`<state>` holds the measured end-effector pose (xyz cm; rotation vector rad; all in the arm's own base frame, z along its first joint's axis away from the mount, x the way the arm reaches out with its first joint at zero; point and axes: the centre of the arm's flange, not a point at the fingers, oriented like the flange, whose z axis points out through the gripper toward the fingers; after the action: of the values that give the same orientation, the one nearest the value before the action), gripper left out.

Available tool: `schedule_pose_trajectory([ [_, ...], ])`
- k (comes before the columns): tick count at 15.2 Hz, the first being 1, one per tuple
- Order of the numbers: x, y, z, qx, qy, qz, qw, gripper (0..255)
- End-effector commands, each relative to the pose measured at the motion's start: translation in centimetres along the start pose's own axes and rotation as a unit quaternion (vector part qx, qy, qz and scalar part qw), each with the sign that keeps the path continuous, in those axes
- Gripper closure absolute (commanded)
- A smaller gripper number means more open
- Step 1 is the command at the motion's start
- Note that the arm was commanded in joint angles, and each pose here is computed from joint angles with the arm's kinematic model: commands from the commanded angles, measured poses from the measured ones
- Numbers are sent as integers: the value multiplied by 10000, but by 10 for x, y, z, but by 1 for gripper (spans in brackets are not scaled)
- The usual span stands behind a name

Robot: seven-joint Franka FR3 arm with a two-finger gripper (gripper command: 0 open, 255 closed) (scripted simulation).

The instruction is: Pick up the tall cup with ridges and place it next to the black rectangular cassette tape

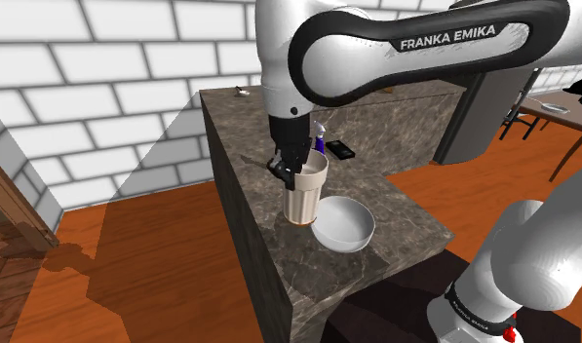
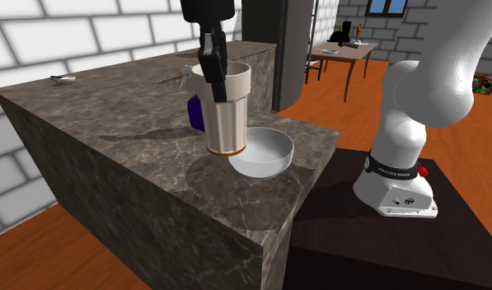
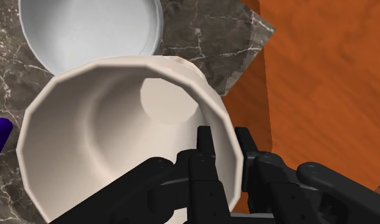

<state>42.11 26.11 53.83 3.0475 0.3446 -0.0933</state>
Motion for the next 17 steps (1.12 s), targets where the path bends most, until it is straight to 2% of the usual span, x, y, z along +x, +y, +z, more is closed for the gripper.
schedule_pose_trajectory([
  [1, -1, 0, -11, 0, 1, 0, 10000, 255],
  [17, -7, 5, -91, 0, 1, 0, 10000, 255],
])
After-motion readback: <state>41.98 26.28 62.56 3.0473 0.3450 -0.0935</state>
